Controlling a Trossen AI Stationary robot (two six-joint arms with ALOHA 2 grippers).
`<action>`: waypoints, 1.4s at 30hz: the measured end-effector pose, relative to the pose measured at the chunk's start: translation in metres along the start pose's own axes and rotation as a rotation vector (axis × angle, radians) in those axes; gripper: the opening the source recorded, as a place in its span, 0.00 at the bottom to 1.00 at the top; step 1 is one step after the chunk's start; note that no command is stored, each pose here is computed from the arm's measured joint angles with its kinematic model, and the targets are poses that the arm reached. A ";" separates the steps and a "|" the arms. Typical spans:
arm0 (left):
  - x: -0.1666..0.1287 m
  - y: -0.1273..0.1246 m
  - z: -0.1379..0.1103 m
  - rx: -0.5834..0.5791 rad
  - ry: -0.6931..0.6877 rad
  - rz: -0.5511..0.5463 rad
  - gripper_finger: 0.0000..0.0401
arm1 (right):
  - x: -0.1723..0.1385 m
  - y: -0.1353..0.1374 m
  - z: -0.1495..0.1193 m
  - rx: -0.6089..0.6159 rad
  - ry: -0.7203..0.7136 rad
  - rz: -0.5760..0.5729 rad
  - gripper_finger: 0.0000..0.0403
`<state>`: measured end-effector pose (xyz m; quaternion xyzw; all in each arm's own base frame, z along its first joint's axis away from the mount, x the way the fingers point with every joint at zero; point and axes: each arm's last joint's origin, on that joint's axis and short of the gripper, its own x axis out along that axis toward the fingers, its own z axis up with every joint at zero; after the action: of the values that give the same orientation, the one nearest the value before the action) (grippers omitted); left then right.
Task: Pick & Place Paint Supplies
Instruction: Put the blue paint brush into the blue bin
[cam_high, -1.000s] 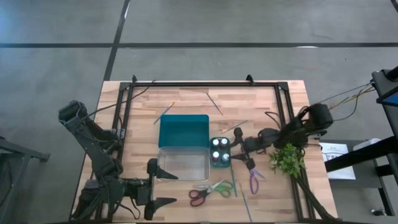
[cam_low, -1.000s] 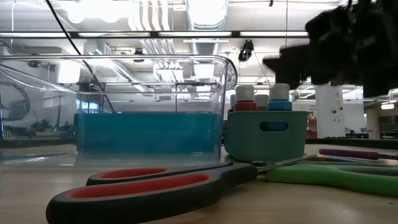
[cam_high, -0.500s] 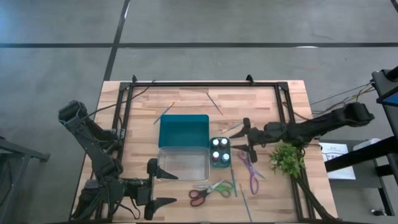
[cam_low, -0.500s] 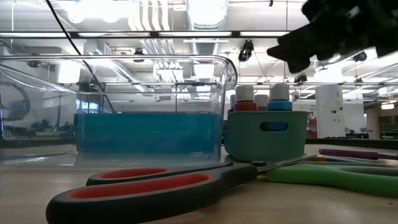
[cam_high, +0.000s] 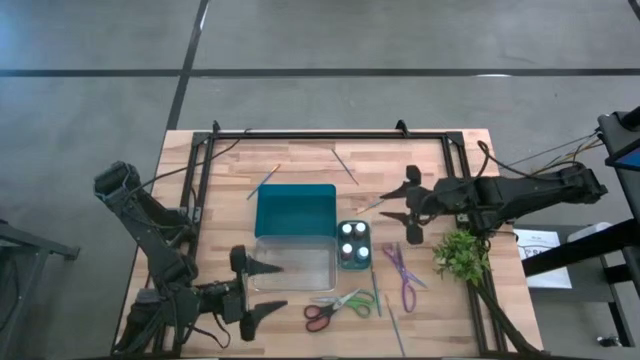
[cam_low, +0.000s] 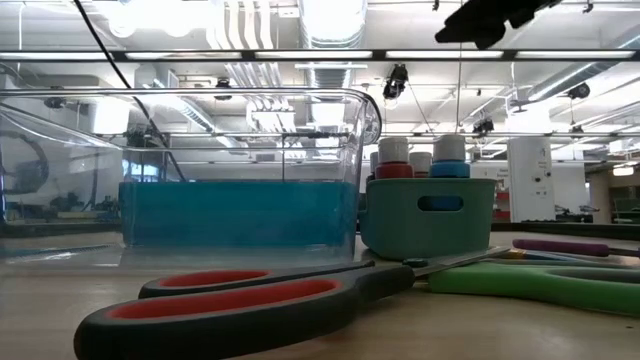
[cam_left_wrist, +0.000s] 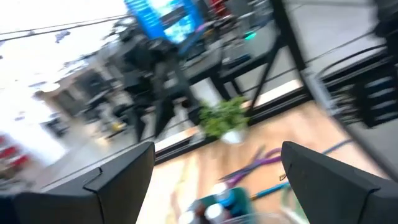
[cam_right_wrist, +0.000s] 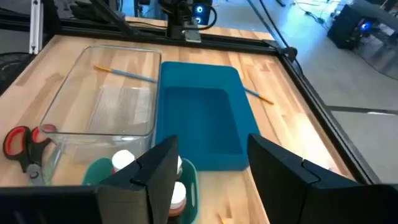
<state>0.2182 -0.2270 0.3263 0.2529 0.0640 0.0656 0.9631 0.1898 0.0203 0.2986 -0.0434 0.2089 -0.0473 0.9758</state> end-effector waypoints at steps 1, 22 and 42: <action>0.001 0.001 -0.001 0.011 0.013 0.031 0.88 | 0.000 0.000 0.001 -0.001 0.002 -0.005 0.47; 0.060 0.082 -0.040 0.282 0.449 0.630 0.88 | 0.031 -0.051 -0.016 0.153 0.167 -0.365 0.47; 0.038 0.126 -0.064 0.302 0.559 0.684 0.88 | 0.116 -0.082 -0.123 0.307 0.207 -0.265 0.35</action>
<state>0.2331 -0.0813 0.3298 0.3695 0.2429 0.4349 0.7844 0.2387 -0.0820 0.1486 0.0838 0.2906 -0.2104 0.9296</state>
